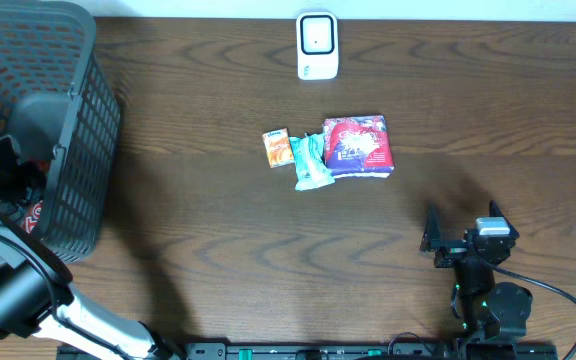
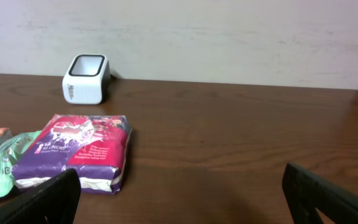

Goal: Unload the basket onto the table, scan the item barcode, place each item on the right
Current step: 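Reach into the basket and grasp the red candy bar with the left gripper, then carry the red candy bar toward the table left of the Kleenex pack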

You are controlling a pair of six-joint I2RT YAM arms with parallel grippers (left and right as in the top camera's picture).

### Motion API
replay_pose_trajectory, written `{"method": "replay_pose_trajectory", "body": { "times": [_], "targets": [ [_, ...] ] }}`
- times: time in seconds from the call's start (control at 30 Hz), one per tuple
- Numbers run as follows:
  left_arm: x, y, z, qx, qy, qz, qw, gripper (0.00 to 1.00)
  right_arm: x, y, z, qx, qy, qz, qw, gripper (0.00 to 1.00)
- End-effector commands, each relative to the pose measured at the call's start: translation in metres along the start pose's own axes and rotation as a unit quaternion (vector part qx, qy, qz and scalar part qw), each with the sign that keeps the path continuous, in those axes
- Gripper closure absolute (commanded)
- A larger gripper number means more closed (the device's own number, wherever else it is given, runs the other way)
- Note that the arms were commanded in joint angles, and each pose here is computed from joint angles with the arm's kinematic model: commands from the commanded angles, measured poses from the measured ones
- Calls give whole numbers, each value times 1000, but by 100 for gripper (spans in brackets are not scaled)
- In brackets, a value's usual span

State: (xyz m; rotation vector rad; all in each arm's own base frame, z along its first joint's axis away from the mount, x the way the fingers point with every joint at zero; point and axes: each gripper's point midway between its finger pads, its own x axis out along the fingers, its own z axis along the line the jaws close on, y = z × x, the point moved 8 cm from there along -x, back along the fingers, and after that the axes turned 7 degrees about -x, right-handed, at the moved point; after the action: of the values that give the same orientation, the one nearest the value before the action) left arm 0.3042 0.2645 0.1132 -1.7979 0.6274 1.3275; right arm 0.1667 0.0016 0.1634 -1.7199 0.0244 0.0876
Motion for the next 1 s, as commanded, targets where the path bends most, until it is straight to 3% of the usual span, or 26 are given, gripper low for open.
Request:
{"method": "replay_pose_trajectory", "body": {
  "times": [0.0,0.13,0.3,0.4,0.53,0.63,0.73,0.97],
  "targets": [
    [-56,-26,-24,-36,16,-90,995,93,0,0,2,-5,-6,-2,1000,1],
    [-130,-52,-62,-20,97,-227,969,93,0,0,2,-5,-6,-1,1000,1],
    [-238,-61,-116,-24,253,-378,890,93,0,0,2,-5,-6,-2,1000,1],
    [-292,-50,-152,-50,365,-403,838,93,0,0,2,-5,-6,-1,1000,0],
    [-325,-23,-202,-72,462,-361,807,93,0,0,2,-5,-6,-1,1000,1],
    [-325,-3,-245,-35,498,-318,806,93,0,0,2,-5,-6,-1,1000,1],
    [-306,20,-285,-31,494,-263,828,93,0,0,2,-5,-6,-1,1000,1],
    [-224,74,-333,-64,285,-193,937,93,0,0,2,-5,-6,-2,1000,1]
  ]
}}
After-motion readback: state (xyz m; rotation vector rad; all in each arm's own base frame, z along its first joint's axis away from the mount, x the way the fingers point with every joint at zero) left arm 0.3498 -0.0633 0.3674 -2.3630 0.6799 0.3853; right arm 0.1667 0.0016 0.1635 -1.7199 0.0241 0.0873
